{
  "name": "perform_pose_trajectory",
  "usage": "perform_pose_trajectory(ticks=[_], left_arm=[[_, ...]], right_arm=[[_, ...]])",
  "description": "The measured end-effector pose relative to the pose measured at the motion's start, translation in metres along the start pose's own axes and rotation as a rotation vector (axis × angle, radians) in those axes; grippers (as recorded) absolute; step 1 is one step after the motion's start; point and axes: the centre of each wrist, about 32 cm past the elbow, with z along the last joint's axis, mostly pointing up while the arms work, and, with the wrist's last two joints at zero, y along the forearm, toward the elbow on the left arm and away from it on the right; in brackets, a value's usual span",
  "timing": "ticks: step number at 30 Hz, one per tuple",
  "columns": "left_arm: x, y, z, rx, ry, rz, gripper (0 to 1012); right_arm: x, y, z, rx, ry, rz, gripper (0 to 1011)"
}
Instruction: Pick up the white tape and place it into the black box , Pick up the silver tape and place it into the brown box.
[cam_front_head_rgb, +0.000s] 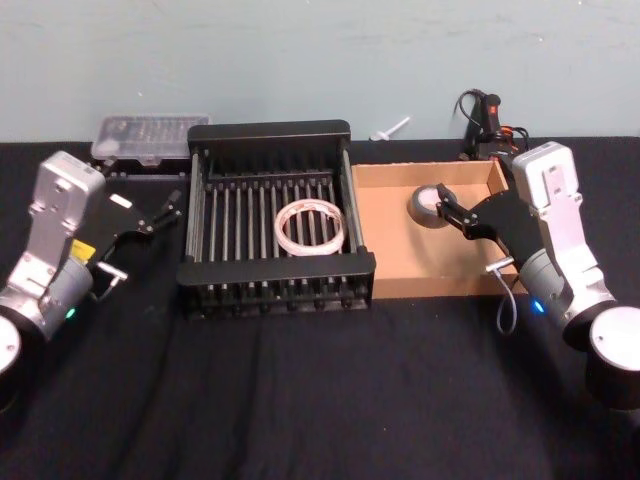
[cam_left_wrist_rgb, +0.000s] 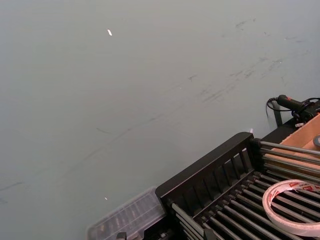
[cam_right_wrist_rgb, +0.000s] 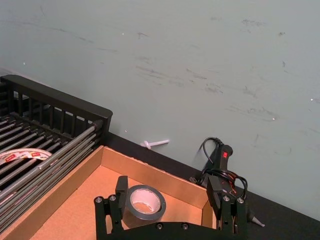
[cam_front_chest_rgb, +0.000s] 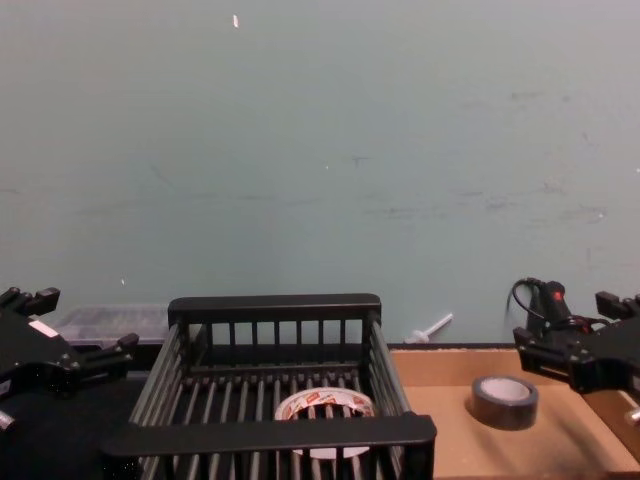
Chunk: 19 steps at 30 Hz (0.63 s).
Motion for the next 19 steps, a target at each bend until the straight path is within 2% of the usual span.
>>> perform_pose_trajectory(ticks=[19], left_arm=[[0.0000,0.0000,0.0000,0.000,0.000,0.000,1001]], right_arm=[[0.0000,0.0000,0.0000,0.000,0.000,0.000,1002]])
